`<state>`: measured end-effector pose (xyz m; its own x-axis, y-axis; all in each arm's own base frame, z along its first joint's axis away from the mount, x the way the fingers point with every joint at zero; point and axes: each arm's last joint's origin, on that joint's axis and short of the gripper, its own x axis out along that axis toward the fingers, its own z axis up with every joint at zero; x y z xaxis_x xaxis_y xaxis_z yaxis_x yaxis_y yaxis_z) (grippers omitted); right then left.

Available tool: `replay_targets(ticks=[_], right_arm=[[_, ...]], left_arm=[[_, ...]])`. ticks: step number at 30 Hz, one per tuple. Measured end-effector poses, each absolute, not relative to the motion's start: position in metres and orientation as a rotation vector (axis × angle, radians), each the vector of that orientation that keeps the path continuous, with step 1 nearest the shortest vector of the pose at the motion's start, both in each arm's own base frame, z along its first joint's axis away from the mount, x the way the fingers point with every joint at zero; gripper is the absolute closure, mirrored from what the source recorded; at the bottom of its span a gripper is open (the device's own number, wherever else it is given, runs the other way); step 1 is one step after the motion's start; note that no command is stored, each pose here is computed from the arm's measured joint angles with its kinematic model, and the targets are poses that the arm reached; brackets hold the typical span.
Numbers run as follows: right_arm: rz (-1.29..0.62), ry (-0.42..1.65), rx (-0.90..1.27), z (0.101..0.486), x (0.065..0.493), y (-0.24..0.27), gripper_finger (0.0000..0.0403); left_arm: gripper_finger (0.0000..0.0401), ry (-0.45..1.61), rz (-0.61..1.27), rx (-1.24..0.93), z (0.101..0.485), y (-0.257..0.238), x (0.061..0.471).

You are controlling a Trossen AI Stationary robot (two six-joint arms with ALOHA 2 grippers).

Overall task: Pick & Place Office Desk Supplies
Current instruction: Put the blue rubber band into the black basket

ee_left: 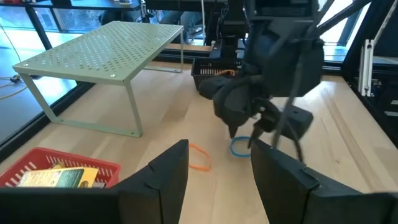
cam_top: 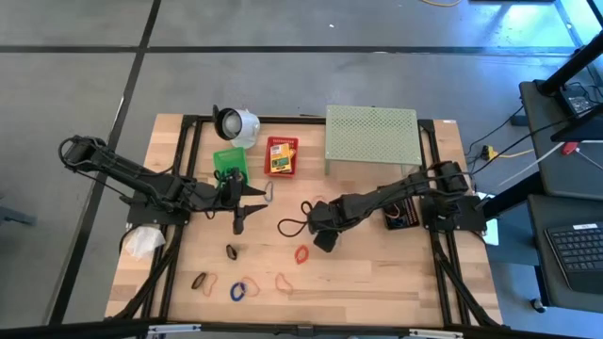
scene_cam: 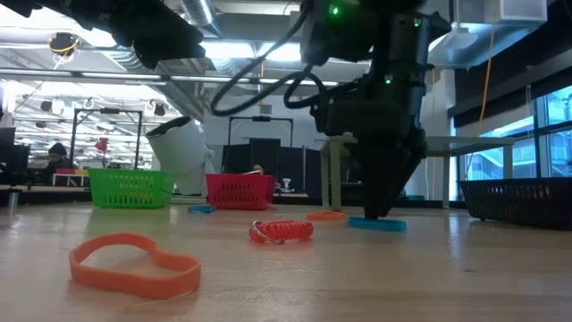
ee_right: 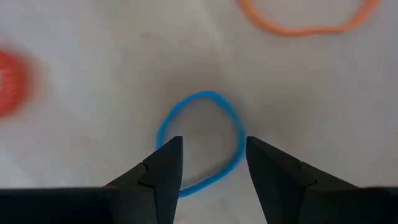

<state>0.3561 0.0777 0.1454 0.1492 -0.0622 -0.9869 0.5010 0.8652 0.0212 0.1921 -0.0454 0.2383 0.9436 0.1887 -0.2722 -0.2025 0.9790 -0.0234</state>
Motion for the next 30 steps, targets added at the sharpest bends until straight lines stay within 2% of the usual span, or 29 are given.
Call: replay_targets(ticks=[10, 14, 25, 30], right_arm=[[-0.402, 1.399, 0.381, 0.144, 0.357, 0.07, 0.0225], [-0.396, 1.388, 0.384, 0.142, 0.359, 0.07, 0.0239], [-0.392, 1.409, 0.385, 0.133, 0.361, 0.071, 0.0335], [-0.394, 1.41, 0.387, 0.132, 0.361, 0.071, 0.0391]], left_arm=[[0.0232, 0.275, 0.2, -0.05, 0.238, -0.045, 0.192], [0.0232, 0.278, 0.2, -0.048, 0.238, -0.045, 0.192], [0.0232, 0.278, 0.201, -0.051, 0.238, -0.045, 0.192], [0.0232, 0.278, 0.201, -0.05, 0.238, -0.045, 0.192]])
